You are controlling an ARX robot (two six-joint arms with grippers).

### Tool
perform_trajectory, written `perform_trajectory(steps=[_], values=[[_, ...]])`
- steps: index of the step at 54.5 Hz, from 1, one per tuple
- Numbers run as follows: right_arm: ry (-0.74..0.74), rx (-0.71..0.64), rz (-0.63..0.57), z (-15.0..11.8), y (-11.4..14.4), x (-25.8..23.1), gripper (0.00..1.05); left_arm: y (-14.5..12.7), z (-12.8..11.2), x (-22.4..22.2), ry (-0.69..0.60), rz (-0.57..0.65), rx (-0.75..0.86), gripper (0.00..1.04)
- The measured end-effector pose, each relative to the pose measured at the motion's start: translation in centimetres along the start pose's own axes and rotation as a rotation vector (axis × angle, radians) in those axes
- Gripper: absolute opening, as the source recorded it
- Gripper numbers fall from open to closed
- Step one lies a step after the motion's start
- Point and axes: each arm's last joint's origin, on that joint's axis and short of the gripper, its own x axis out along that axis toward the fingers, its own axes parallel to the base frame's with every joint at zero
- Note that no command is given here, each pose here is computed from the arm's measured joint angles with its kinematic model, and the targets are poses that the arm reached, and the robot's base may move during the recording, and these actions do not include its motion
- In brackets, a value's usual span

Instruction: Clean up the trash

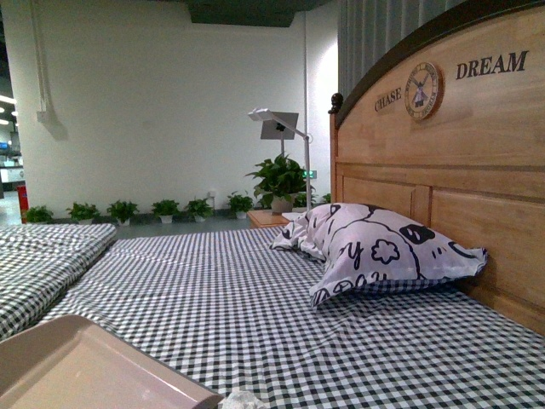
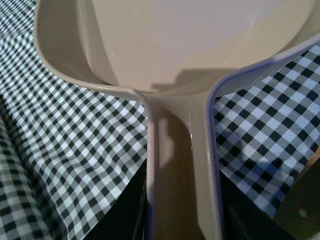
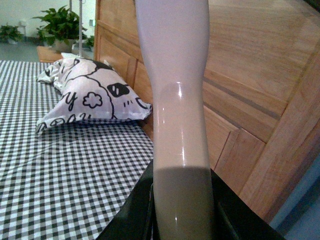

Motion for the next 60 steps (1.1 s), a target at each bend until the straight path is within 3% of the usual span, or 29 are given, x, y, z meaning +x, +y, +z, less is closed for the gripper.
perform_trajectory(steps=[13, 42, 60], values=[[0.000, 0.000, 0.000, 0.0, 0.0, 0.0, 0.20, -0.5, 0.7, 3.5, 0.020, -0.085, 0.116, 0.27], [0.000, 0.000, 0.000, 0.0, 0.0, 0.0, 0.20, -0.7, -0.6, 6.0, 0.104, -0.200, 0.139, 0.27], [0.000, 0.000, 0.000, 0.0, 0.0, 0.0, 0.20, 0.1, -0.6, 7.3, 0.103, -0.200, 0.132, 0.27]])
